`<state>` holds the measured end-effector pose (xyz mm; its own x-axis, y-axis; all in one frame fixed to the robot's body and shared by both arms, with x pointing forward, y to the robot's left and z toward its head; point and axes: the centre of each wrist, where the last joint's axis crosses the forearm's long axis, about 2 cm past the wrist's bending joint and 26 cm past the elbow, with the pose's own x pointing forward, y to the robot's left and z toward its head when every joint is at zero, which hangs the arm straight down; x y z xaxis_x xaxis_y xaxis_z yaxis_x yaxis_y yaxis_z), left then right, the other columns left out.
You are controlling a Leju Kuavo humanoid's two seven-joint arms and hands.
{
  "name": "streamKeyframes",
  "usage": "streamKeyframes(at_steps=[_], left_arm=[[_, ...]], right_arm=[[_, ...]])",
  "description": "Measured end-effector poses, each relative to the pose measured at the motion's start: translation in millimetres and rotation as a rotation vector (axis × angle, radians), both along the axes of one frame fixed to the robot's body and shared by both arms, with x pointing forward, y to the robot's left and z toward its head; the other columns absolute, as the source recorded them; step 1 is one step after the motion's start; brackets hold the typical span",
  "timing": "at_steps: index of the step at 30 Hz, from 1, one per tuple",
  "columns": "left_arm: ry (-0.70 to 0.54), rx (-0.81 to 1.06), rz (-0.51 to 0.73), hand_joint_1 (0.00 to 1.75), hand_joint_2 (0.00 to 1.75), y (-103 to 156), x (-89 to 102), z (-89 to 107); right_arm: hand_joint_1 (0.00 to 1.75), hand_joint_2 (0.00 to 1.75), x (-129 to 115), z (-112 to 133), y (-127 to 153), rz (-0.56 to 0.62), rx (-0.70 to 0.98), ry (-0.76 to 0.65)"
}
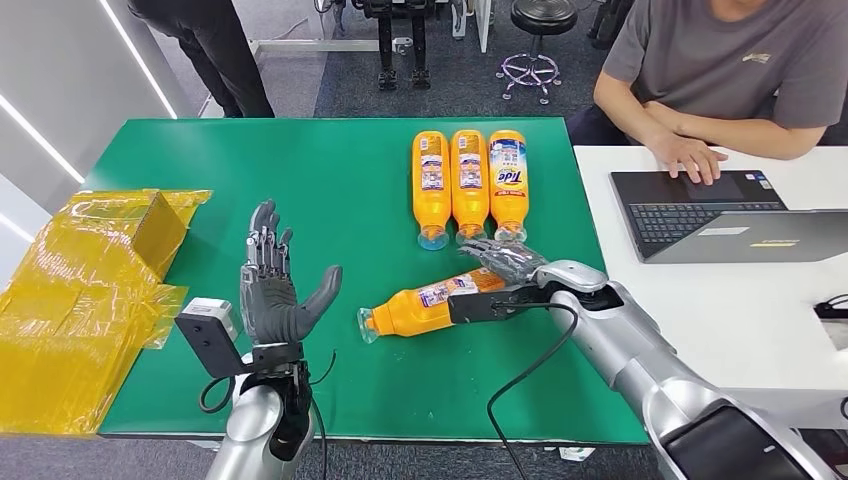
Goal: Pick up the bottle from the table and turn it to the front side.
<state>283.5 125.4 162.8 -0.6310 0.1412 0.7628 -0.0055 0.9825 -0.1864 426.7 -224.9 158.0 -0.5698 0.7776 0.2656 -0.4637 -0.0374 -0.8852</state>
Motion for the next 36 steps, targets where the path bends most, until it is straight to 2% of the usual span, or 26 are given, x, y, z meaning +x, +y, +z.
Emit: streamKeyframes(at_steps=[10,24,25,29,32,36], left_arm=[[0.002,-0.005,0.009,0.0,1.75,0.0,0.0,-1.0],[0.006,-0.023,0.035,0.0,1.75,0.9,2.5,1.1],[0.006,-0.024,0.035,0.0,1.75,0.9,2.5,1.2],[0.006,-0.025,0.036,0.0,1.75,0.9,2.7,1.4],[0.006,-0.025,0.036,0.0,1.75,0.9,2.8,1.4],[0.006,-0.025,0.037,0.0,1.75,0.9,2.7,1.4]], right_arm=[[0.0,1.75,3.0,-2.3,20.1,0.049,-0.048,0.097],[0.0,1.75,11.1,3.5,25.6,0.047,-0.17,0.251],[0.05,1.75,11.6,3.7,24.8,0.044,-0.176,0.252],[1.65,1.75,12.9,3.7,21.9,0.032,-0.191,0.254],[1.75,1.75,13.3,3.4,20.7,0.023,-0.193,0.247],[1.75,1.75,13.9,3.3,18.7,0.015,-0.192,0.242]])
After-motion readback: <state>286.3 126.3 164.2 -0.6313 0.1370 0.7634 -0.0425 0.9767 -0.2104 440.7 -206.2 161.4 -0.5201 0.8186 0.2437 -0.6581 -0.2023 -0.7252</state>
